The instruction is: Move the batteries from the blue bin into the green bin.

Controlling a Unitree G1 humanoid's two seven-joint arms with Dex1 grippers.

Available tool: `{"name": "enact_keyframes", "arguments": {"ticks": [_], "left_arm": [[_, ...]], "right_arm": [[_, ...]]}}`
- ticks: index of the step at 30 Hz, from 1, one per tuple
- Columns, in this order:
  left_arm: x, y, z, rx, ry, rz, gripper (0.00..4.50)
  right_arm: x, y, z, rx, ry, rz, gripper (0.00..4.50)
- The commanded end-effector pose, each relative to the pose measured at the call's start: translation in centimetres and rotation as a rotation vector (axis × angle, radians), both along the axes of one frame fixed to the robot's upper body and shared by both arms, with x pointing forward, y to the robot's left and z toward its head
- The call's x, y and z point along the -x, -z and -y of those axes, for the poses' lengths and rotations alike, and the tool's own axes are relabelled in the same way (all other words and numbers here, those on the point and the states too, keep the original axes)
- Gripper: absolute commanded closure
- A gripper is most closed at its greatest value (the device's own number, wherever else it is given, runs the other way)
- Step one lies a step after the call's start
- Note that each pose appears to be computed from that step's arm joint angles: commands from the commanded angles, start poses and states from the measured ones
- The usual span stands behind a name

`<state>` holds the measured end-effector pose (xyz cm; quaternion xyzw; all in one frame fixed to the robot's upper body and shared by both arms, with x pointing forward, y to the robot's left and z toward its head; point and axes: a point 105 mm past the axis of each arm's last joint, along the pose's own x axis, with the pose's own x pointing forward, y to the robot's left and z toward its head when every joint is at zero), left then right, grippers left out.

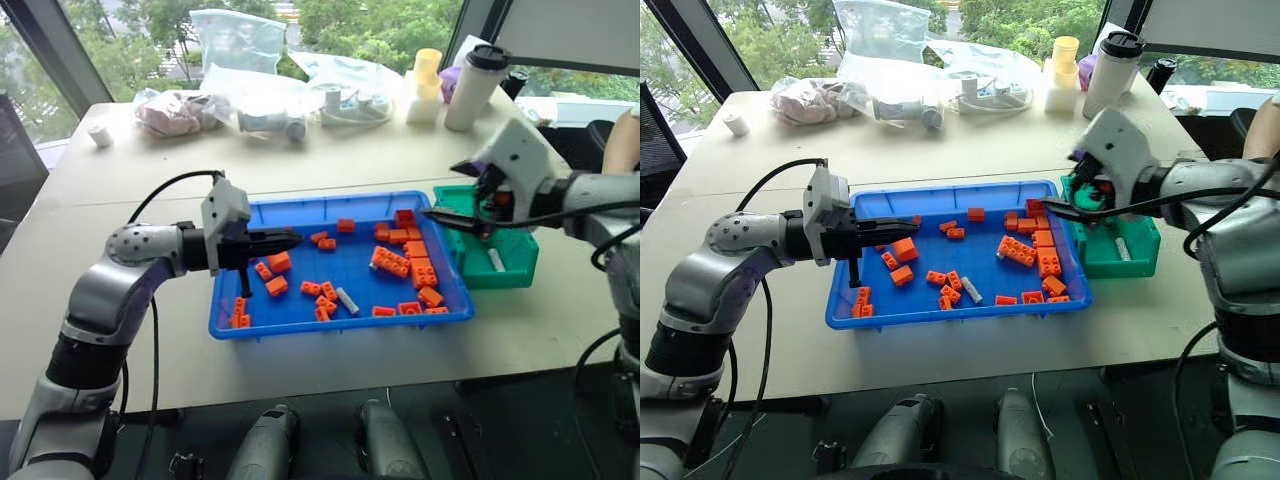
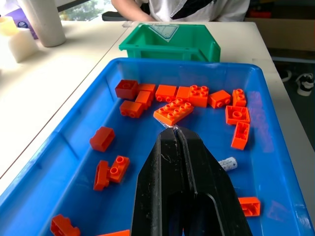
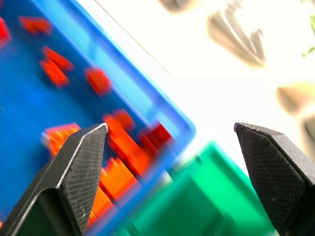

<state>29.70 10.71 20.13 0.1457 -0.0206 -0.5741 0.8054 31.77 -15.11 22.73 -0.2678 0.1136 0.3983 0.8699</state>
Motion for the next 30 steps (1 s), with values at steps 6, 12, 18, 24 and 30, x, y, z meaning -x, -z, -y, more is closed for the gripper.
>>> {"name": "enact_keyframes", "arguments": {"ticks": [6,12,18,24,30], "left_arm": [[0.4,-0.7,0.3,0.005,0.007,0.034,4.50],[0.8,-0.4,0.1,0.007,-0.019,0.031,4.50],[1.0,-0.2,-0.1,0.006,-0.040,0.031,4.50],[1.1,-0.3,-0.1,0.013,-0.051,0.033,4.50],[0.9,-0.3,0.0,0.011,-0.049,0.037,4.50]], "right_arm": [[1.7,6.2,-4.7,0.112,-0.210,-0.288,0.19],[1.4,8.4,-6.1,0.211,-0.297,-0.364,0.19],[1.6,9.6,-6.4,0.262,-0.333,-0.392,0.19],[0.6,10.9,-6.2,0.403,-0.318,-0.310,0.43],[0.0,11.0,-6.0,0.438,-0.307,-0.273,3.05]]}}
